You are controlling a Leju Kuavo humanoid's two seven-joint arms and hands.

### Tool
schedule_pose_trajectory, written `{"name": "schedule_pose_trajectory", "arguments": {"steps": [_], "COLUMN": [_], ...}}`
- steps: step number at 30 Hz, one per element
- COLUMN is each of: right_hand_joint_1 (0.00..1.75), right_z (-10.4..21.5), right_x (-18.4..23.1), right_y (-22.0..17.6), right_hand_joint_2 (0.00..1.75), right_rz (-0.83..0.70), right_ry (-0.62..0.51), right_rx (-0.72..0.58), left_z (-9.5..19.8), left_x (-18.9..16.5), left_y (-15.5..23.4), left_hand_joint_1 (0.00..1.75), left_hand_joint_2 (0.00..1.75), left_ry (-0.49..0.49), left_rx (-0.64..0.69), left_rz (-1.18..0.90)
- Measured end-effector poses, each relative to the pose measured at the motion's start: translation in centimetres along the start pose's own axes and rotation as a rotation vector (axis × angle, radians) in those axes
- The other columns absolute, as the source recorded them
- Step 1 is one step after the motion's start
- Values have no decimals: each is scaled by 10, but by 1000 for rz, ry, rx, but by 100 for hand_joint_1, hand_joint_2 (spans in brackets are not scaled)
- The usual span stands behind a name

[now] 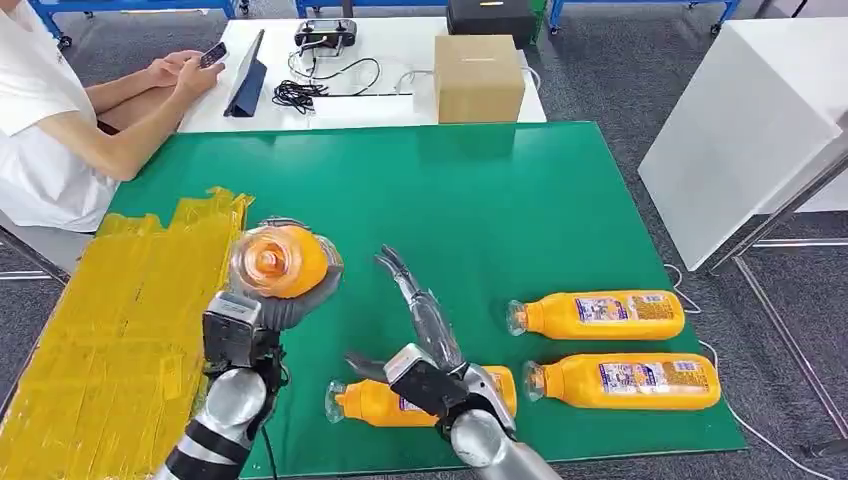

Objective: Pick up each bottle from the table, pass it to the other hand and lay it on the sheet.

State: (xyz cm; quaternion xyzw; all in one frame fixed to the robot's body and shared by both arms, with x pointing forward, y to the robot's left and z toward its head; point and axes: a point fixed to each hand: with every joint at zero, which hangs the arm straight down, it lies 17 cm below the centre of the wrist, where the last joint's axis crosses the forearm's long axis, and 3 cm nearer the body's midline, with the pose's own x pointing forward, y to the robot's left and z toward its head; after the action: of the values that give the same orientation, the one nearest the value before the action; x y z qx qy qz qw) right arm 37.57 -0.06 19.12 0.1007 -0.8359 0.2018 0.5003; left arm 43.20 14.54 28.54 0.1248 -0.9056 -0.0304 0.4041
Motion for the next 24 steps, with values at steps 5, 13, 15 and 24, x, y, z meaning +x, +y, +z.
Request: {"name": "schedule_pose_trajectory", "arguments": {"steps": [5,13,15,24], "right_hand_joint_1": [0,0,0,0], "right_z": [2,14,17,28], "right_x": [3,51,62,88], "right_y": [-3,-50,-61,-97], "right_hand_joint_2": [175,175,175,175], "right_rz": [-7,-27,5,143], "right_ry": [-5,-112,-141,-200], "right_rx": [-8,-82,-100,-188], "left_z": [-1,-15,-22,-31], "left_x": [2,-3,-35,-165], "left_y": [5,34,47,118], "left_hand_joint_1": [175,175,175,175], "left_hand_joint_2": [175,175,175,175], "left_ry": [-19,-313,-271,57], "left_rx": [17,-77,-129,-318], "left_rz": [-43,-958,-1179,-1414]}}
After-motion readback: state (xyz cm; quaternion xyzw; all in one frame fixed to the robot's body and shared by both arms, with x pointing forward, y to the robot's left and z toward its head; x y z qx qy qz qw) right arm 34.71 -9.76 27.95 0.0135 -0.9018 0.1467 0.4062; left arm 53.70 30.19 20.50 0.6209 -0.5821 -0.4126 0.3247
